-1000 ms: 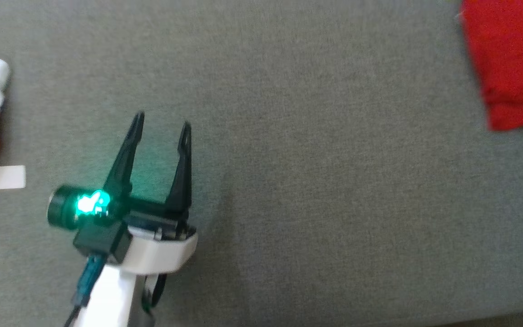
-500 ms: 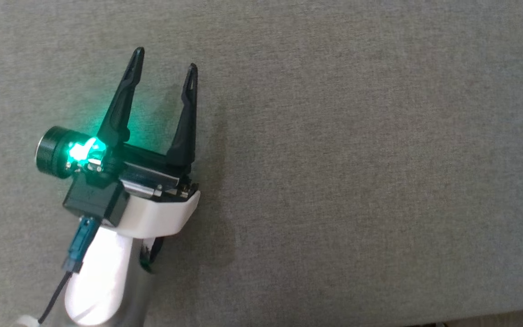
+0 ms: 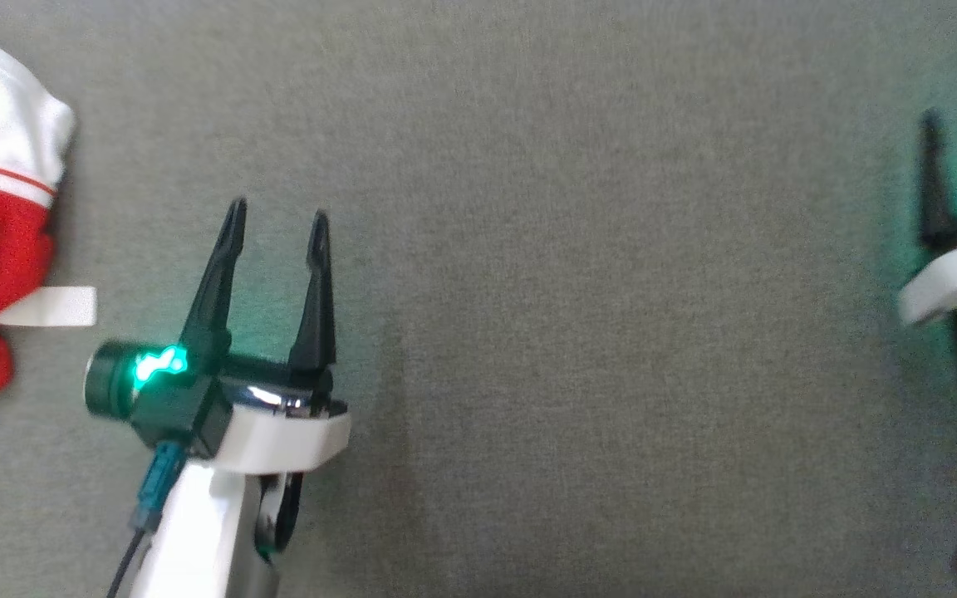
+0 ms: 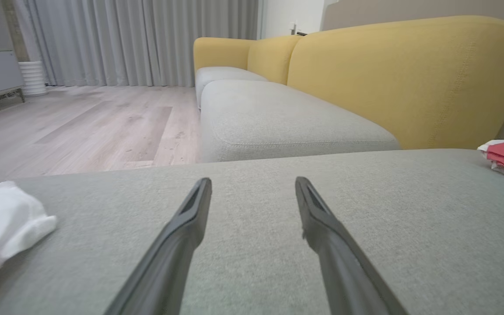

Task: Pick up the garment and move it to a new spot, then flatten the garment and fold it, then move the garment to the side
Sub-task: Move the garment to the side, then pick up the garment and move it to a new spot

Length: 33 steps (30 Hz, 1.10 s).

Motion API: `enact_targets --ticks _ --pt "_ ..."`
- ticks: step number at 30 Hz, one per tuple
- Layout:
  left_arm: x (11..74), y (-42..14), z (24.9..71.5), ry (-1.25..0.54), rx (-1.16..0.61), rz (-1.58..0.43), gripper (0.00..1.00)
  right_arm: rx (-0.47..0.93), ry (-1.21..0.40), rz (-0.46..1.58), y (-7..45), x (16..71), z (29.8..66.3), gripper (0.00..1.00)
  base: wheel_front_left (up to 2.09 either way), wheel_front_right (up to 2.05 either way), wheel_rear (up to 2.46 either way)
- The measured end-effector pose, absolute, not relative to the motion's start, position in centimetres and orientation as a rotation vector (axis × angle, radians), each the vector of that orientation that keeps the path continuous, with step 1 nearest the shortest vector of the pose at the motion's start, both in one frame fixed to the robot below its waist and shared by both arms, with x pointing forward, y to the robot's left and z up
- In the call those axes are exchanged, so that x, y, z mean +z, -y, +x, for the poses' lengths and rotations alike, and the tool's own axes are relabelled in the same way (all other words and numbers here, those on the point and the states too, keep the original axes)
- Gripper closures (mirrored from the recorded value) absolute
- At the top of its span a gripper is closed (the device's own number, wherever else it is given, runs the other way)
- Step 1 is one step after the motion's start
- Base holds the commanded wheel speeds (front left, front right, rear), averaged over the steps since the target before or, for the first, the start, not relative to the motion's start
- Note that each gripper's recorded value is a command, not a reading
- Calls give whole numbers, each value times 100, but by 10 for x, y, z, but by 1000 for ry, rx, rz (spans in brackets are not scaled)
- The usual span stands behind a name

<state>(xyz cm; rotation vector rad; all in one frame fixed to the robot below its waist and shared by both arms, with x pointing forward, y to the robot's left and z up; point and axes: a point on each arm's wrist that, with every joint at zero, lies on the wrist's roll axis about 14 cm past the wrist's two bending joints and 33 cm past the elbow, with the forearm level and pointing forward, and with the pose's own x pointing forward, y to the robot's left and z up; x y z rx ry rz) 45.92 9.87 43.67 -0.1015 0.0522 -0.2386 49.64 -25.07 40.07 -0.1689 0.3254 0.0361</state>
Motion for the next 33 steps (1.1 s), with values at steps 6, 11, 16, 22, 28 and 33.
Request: enact_targets --ticks 6,11,16,22,28,33 --pt "447 -123 421 -75 -155 -102 0 166 -260 7 172 400 455 0 0 0 0" --pt "452 -137 382 -87 -103 -92 0 219 -249 81 136 405 416 0 0 0 0" --pt "461 -143 356 -66 -79 -87 0 225 -141 123 125 442 398 0 0 0 0" --pt "470 -146 325 -37 -71 -55 0 200 -47 94 134 469 359 0 0 0 0" --pt "476 -151 311 -13 -42 -51 0 195 -37 117 133 471 335 0 0 0 0" --pt "478 -153 309 -8 -32 -50 0 196 -23 118 133 476 334 0 0 0 0"
